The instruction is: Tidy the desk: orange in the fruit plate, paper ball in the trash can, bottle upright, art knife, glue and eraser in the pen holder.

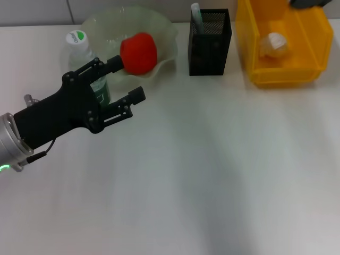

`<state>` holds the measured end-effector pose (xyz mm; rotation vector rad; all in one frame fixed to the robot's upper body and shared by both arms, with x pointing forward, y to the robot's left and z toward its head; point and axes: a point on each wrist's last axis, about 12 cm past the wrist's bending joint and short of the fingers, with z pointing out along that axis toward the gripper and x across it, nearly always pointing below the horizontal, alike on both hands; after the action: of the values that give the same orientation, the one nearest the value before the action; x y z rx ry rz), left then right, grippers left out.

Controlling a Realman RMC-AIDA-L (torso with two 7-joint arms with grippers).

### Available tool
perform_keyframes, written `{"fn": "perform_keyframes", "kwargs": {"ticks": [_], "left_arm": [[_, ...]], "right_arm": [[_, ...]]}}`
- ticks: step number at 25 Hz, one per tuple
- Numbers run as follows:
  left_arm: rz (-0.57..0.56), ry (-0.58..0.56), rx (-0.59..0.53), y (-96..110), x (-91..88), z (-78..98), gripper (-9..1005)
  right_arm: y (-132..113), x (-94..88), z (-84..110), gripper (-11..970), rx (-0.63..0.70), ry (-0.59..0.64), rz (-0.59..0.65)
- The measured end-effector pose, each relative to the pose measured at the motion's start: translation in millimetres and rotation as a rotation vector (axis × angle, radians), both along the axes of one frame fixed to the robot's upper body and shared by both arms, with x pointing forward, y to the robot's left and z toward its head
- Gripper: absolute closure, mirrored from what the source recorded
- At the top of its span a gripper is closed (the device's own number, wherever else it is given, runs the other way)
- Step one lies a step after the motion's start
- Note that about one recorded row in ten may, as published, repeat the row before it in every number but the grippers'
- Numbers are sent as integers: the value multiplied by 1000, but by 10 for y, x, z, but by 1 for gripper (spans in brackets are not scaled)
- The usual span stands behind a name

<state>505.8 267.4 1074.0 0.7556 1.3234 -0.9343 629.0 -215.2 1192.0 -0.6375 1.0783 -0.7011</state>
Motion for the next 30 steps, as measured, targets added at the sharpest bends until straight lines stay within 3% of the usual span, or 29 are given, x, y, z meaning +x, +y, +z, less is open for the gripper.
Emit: {"fn": "perform_keyframes", "kwargs": {"ticks": [1,3,4,5,9,14,20,24,25,27,30], "left_arm": [[-2,4,-3,-1,-2,1,199],[-9,16,-8,-3,-9,-1,199],[-17,27,-8,-5,-14,-2,199],[-17,27,-8,-5,-14,-2,199],[-46,48,4,-28,-10,-3,199],[-68,44,26,-38,-2,6,199],[-77,40,34,-15,-11,16,199],[-84,63,25,40,-25,32,199],[-84,63,25,40,-25,32,199],[-89,67,16,56,-33,45,199],[-100,64,9,66,-50,61,199]], "right_arm": [[-36,-29,2,375,125,11,35],[-67,-62,-11,262,296,35,98],[-41,-89,-47,206,463,81,185],[-41,-89,-47,204,463,81,185],[111,-139,-97,195,735,177,355],[342,-225,88,183,992,256,491],[380,-283,314,183,1125,399,516],[258,-207,608,183,1251,619,534],[258,-207,608,183,1251,619,534],[246,-145,668,183,1249,783,541],[242,-131,634,183,1215,872,550]]}}
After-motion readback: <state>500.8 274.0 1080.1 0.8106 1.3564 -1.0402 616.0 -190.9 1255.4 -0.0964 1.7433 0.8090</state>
